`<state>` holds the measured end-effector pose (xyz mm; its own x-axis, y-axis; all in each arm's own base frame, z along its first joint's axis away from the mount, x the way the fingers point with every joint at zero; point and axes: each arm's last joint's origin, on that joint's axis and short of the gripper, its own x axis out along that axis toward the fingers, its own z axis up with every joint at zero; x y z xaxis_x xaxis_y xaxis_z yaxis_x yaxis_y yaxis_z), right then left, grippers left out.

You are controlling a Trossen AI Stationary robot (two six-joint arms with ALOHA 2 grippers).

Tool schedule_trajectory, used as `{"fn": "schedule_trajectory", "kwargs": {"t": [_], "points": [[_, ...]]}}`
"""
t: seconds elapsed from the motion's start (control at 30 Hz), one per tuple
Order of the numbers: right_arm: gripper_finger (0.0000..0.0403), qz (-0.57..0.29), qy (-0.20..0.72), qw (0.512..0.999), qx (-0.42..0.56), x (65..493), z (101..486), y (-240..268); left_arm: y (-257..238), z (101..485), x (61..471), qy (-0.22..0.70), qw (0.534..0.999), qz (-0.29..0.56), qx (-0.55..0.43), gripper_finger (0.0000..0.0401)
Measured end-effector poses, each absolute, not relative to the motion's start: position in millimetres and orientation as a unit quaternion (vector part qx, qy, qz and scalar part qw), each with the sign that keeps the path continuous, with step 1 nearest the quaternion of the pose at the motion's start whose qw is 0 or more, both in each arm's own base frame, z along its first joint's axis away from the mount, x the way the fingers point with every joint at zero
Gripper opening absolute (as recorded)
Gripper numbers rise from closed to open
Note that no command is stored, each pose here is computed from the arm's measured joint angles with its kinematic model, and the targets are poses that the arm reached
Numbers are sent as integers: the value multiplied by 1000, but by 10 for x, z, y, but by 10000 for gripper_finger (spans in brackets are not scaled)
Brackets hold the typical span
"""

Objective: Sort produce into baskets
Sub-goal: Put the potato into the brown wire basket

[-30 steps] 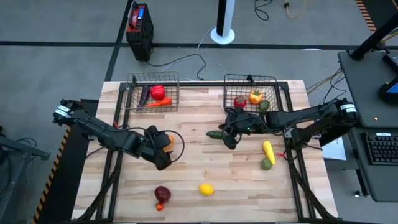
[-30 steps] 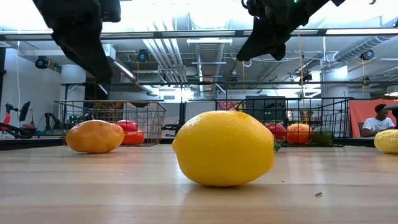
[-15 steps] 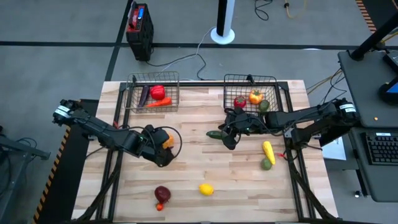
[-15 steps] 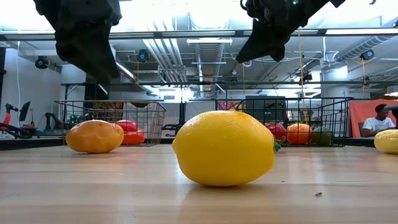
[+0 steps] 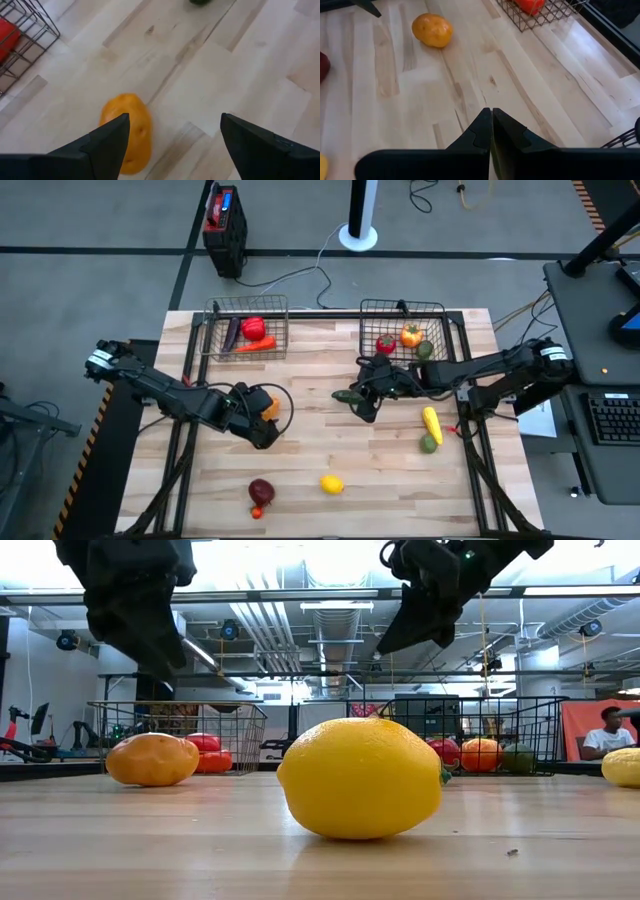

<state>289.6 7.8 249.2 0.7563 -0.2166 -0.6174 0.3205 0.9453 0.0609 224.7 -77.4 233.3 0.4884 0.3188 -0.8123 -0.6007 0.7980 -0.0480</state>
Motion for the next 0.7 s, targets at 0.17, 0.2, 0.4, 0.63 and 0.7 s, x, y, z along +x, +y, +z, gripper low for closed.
{"fn": "schedule_trajectory", "kwargs": {"t": [0.17, 0.2, 0.4, 0.63, 0.7], "points": [[9, -144, 319, 933, 82, 2901, 2485, 78, -764, 2292, 2258, 434, 841, 283, -155, 314], [9, -144, 319, 933, 82, 2900, 2485, 78, -767, 2285, 2263, 437, 841, 279, -152, 316], [9, -144, 320, 933, 81, 2900, 2484, 79, -779, 2277, 2277, 437, 844, 274, -147, 320], [9, -142, 320, 933, 76, 2900, 2484, 78, -787, 2273, 2290, 448, 835, 261, -185, 320], [9, -144, 320, 933, 76, 2900, 2484, 77, -727, 2265, 2292, 449, 823, 281, -204, 320]]}}
